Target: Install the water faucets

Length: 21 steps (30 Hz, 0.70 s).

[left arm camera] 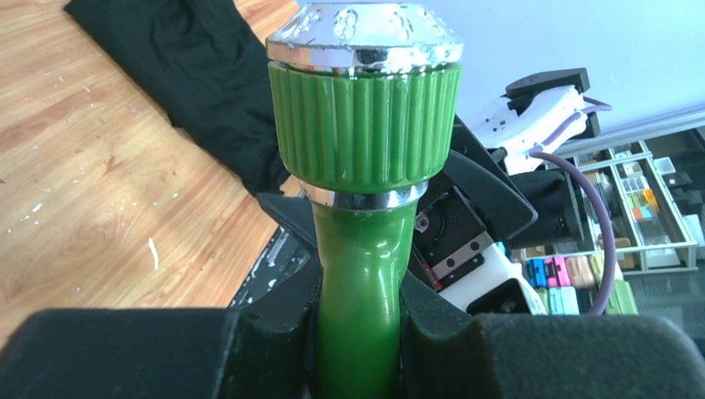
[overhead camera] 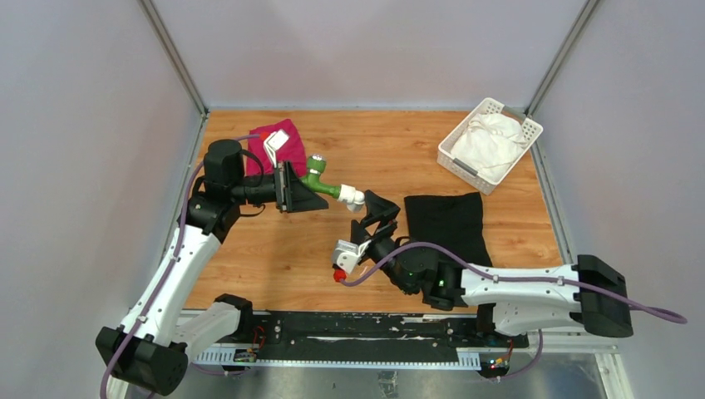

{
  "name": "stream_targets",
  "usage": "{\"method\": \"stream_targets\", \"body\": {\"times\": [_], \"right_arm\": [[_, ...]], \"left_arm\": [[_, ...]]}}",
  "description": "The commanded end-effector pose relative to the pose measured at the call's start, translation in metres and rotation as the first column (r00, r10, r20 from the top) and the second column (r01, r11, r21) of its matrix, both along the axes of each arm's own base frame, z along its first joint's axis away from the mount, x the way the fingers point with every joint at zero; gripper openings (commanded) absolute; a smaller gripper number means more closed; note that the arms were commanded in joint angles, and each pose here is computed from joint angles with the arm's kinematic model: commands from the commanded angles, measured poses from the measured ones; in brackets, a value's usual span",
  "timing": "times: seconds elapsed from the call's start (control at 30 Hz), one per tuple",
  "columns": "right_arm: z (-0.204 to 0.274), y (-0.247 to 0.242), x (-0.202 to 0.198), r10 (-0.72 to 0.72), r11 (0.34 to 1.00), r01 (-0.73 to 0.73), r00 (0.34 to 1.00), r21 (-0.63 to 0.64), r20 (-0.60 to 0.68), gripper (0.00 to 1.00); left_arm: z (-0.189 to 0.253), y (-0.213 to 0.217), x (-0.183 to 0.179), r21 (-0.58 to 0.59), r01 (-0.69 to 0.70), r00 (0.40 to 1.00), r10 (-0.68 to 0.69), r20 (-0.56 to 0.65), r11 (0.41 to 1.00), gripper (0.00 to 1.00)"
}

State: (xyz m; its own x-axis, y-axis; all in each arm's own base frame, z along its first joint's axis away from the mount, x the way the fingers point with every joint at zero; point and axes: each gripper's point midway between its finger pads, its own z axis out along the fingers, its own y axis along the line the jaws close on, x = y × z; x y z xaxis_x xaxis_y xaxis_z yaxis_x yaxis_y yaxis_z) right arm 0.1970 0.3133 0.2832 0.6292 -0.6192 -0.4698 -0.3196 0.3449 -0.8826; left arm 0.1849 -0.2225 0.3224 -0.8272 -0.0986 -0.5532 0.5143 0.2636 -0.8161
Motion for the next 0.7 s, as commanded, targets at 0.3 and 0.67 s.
{"method": "stream_targets", "body": {"times": [0.3,0.67], "right_arm": [[0.039,0.011,0.013,-0.127,0.990,0.114,0.976,0.076,0.179,0.78],[0.044,0.013,0.017,-0.149,0.987,0.131,0.967,0.095,0.208,0.85]], "left_arm": [[-0.004,-0.001,-0.006,-0.011,0.036,0.999,-0.036,0.012,0.999,0.00],[-0.005,-0.001,-0.008,-0.008,0.050,0.999,-0.050,0.008,0.999,0.00]]}}
